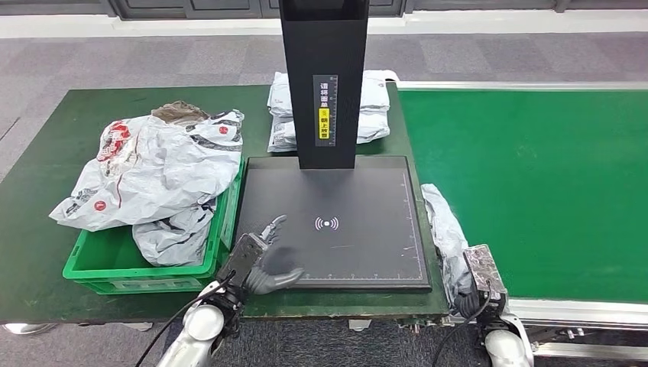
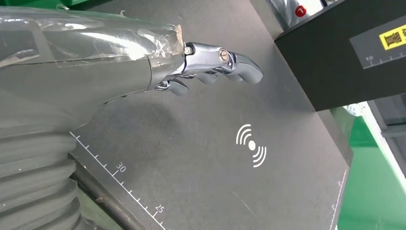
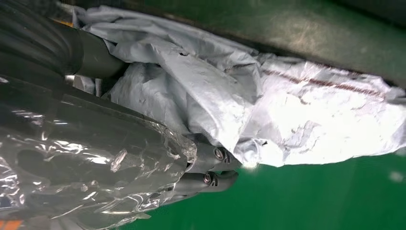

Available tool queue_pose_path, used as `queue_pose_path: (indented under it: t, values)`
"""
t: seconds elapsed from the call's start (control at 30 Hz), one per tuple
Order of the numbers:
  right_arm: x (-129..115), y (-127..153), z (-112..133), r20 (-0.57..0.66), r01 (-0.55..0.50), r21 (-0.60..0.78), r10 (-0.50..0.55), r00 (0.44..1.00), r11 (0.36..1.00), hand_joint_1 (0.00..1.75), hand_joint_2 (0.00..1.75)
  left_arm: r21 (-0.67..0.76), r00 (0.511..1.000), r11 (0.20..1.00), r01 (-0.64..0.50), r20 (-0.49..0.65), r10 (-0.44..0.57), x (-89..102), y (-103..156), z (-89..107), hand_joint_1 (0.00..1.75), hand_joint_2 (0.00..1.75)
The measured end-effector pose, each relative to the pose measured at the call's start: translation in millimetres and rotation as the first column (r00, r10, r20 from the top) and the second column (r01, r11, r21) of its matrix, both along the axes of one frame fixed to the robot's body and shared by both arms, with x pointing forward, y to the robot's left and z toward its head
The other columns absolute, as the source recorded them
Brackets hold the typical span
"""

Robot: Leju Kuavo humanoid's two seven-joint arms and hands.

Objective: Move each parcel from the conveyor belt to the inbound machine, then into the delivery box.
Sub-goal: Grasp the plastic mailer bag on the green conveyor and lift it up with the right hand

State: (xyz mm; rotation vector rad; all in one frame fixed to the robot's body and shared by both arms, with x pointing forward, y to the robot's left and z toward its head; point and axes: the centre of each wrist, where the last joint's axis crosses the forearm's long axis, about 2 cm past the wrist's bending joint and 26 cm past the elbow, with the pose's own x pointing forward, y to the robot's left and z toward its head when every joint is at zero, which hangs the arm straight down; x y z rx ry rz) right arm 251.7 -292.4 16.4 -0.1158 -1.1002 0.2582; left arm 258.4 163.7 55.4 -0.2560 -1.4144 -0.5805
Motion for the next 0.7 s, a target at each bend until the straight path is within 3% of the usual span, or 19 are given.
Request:
queue_pose_path:
  t: [0.7]
  values:
    - [0.1,1.2,-0.2,0.035,-0.005,0.098,0.002,0.999,0.995,1.75,1.75,0.013,1.000,1.000,0.007,-0.018,-0.007,-6.4,-0.2,-5.1,0.00,1.75]
